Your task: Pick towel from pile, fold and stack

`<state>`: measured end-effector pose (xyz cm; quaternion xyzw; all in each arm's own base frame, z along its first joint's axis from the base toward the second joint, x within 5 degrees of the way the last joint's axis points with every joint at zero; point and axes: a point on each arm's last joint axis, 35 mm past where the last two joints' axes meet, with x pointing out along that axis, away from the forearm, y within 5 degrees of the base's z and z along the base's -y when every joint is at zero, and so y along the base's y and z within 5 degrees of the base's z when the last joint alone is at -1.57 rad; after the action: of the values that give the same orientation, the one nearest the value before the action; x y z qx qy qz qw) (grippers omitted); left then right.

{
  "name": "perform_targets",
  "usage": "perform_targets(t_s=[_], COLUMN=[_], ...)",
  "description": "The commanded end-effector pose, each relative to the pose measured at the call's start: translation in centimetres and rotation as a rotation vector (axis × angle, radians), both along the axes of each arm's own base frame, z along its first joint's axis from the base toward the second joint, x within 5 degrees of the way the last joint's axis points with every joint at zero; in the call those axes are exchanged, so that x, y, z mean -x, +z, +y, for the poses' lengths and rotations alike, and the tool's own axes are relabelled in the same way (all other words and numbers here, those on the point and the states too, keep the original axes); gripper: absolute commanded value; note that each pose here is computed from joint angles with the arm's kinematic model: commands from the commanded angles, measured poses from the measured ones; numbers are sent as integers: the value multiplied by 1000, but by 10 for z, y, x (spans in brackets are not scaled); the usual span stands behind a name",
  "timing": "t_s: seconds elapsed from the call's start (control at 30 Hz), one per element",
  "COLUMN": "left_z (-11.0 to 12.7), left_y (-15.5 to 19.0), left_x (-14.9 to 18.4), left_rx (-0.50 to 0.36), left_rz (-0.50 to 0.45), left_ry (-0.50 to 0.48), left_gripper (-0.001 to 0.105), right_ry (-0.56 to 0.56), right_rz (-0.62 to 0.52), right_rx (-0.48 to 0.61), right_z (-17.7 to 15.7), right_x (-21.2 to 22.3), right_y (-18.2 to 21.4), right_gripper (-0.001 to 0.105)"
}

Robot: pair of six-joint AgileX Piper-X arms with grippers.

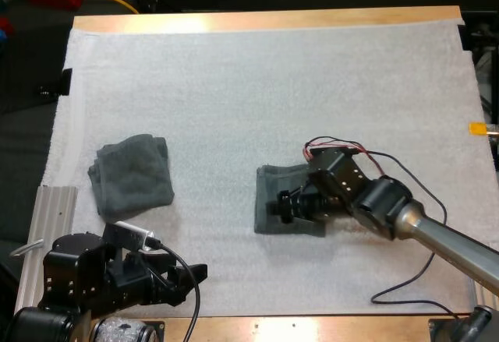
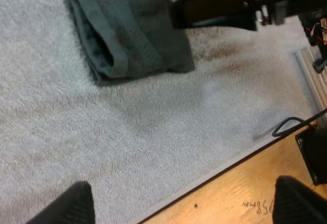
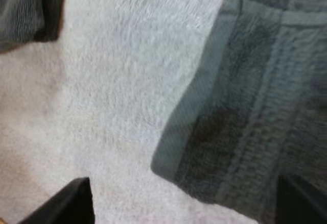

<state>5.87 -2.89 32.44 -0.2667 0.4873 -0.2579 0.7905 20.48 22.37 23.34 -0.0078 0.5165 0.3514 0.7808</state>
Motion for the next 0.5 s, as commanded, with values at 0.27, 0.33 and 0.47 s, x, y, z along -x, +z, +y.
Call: perform_targets(t_s=[0.27, 0.33, 0.47], left_z=[-1, -1, -2], left_y=[6, 7, 9], left_x=[-3, -4, -10], left_rx=[8, 11, 25], left_rz=[-72, -86, -99], left_ry=[-5, -3, 9], left_gripper=[71, 71, 71], right_ry=[-49, -50, -57], right_rz=[-79, -85, -107], right_rx=[72, 68, 54], right_z=[-29, -34, -42], right_x=[22, 27, 34], right_y=[37, 43, 55], right_gripper=[70, 70, 70])
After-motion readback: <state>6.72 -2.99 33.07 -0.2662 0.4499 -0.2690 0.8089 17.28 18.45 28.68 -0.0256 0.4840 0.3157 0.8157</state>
